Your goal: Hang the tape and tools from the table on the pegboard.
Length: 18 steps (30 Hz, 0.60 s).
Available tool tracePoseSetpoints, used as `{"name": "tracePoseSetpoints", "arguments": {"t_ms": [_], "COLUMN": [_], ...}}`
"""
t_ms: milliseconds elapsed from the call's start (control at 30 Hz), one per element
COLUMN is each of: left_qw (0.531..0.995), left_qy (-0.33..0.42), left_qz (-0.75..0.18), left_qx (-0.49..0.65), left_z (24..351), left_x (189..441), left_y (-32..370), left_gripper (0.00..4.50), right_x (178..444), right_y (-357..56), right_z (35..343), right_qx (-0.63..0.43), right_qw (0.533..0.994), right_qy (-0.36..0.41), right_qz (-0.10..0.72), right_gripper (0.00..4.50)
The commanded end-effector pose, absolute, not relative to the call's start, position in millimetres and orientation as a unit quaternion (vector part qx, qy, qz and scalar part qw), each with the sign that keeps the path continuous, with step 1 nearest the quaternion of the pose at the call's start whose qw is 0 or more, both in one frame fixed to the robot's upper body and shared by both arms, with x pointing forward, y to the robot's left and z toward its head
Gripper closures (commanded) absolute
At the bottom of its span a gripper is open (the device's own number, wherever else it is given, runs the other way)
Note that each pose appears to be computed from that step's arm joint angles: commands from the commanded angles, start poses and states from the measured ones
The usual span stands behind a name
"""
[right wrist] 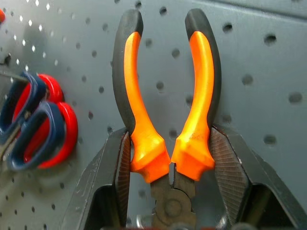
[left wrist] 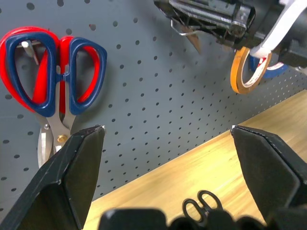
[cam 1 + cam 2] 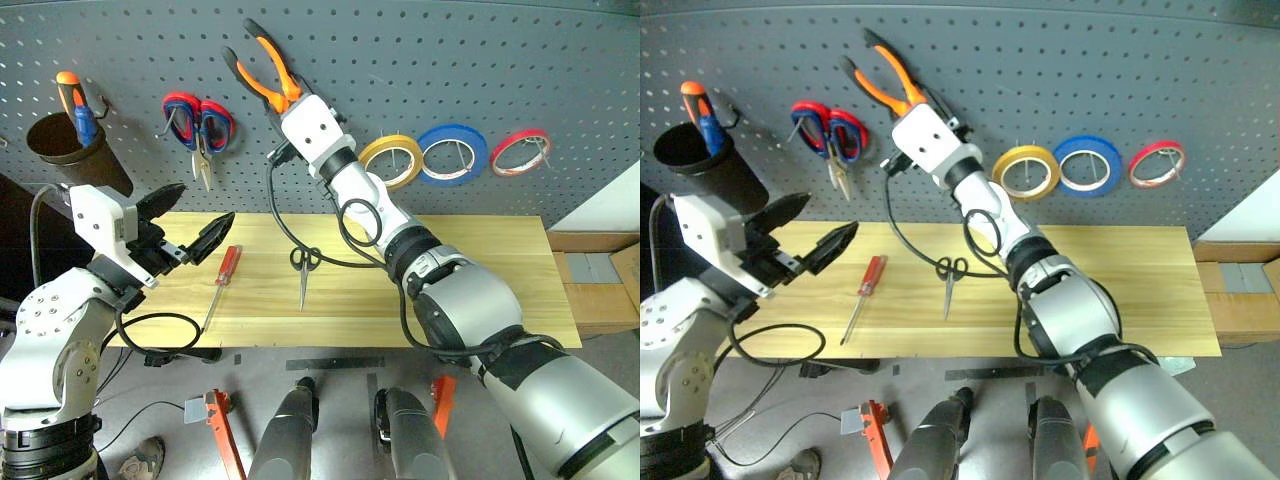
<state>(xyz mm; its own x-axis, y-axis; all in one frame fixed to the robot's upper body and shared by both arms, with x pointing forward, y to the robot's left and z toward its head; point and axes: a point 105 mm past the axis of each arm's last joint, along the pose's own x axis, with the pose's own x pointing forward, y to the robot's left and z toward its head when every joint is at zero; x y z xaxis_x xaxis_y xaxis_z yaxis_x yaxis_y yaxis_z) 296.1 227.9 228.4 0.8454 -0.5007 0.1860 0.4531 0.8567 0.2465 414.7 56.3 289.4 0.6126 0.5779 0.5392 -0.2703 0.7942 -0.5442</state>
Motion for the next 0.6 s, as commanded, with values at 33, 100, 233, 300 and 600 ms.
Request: {"name": "tracePoseSetpoints", "arguments": {"t_ms": [33,100,233,300,600], "left_qw": [0.953,0.954,0.954,0.954,0.953], "left_qy": [-0.141,-0.141,-0.144,-0.145,-0.149], "left_qz": [-0.245,-0.243,-0.243,-0.245,-0.253], "left_qx": [0.105,0.105,0.098,0.095,0.08], "left_z": [233.3,231.0,226.8,224.6,217.5], "left_x": [295.8,297.9,303.7,306.8,316.9], "left_y": [226.7,226.8,225.6,223.2,214.1], "left_gripper": [0.0,0.0,0.0,0.0,0.0], "right_x": [414.3,417.9,420.7,419.3,406.9], "right_y": [44.7,36.0,24.3,20.6,17.6], "right_z": [305.1,302.2,292.6,290.7,280.8], "right_qx": [-0.175,-0.159,-0.144,-0.129,-0.132], "right_qw": [0.878,0.886,0.892,0.893,0.889], "right_qy": [-0.389,-0.382,-0.372,-0.373,-0.36], "right_qz": [0.218,0.209,0.212,0.218,0.251], "right_gripper": [2.46,2.46,2.46,2.46,0.03]}}
